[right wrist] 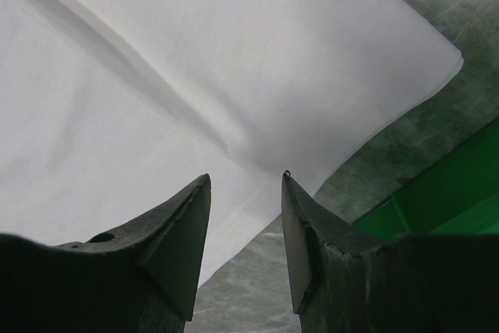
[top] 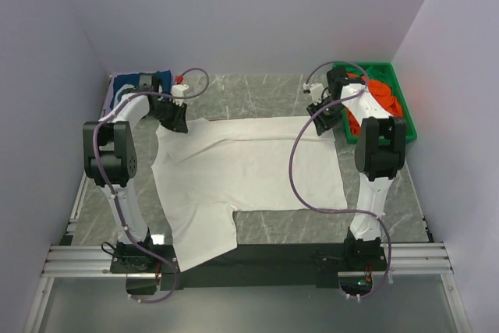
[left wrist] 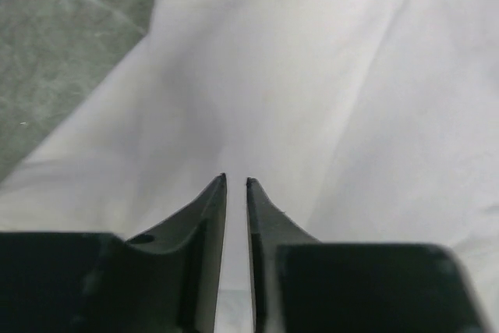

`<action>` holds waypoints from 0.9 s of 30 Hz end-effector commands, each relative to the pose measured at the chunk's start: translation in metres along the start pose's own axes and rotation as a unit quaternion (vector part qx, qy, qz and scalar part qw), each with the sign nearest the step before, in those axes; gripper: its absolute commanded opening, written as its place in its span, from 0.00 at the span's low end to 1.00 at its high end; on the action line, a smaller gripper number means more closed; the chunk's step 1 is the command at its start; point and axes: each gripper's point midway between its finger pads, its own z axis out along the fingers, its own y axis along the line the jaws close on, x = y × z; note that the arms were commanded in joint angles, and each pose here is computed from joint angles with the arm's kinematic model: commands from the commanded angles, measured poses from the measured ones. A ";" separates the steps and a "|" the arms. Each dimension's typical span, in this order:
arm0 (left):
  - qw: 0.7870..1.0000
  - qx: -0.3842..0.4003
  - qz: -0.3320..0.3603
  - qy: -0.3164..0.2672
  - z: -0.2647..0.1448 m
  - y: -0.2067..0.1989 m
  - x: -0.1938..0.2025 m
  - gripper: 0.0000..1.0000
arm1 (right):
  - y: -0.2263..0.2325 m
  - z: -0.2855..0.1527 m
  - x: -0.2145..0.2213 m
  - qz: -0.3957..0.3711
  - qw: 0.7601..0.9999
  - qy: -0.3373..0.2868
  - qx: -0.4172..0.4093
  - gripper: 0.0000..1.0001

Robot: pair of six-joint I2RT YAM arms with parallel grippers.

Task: Fold and stack the t-shirts
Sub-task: Fold the tshirt

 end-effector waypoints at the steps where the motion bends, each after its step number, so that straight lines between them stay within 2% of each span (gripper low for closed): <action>1: 0.999 0.013 0.032 -0.019 -0.009 -0.025 -0.014 0.22 | 0.006 -0.025 -0.014 -0.007 0.999 -0.034 0.011 0.48; 2: 0.999 0.015 0.032 -0.020 -0.009 -0.026 -0.014 0.12 | 0.006 -0.026 -0.014 -0.007 0.999 -0.036 0.011 0.49; 5: 0.999 0.015 0.030 -0.012 -0.008 -0.029 -0.011 0.02 | 0.007 -0.026 -0.015 -0.009 0.999 -0.036 0.012 0.48; 6: 0.999 0.010 0.035 -0.017 -0.009 -0.028 -0.014 0.02 | 0.007 -0.026 -0.014 -0.009 0.999 -0.035 0.012 0.48; 7: 0.999 0.004 0.033 -0.019 -0.008 -0.026 -0.014 0.04 | 0.006 -0.027 -0.015 -0.009 0.999 -0.037 0.013 0.48; 8: 0.999 -0.003 0.032 -0.020 -0.009 -0.024 -0.014 0.16 | 0.007 -0.027 -0.015 -0.008 0.999 -0.037 0.012 0.48; 9: 0.999 -0.016 0.032 -0.022 -0.009 -0.018 -0.015 0.21 | 0.007 -0.027 -0.015 -0.008 0.999 -0.037 0.011 0.48; 13: 1.000 -0.024 0.001 -0.019 -0.004 0.003 -0.018 0.33 | 0.009 -0.025 -0.013 -0.007 0.999 -0.036 0.009 0.48; 14: 0.999 -0.029 0.005 -0.029 -0.006 0.010 -0.030 0.37 | 0.010 -0.025 -0.014 -0.007 0.999 -0.037 0.009 0.48; 19: 0.999 -0.049 -0.004 -0.020 0.003 0.041 -0.029 0.42 | 0.010 -0.023 -0.013 -0.007 0.999 -0.033 0.009 0.48; 27: 0.999 -0.037 -0.006 -0.002 0.017 0.047 -0.022 0.41 | 0.007 -0.022 -0.013 -0.006 0.999 -0.031 0.012 0.48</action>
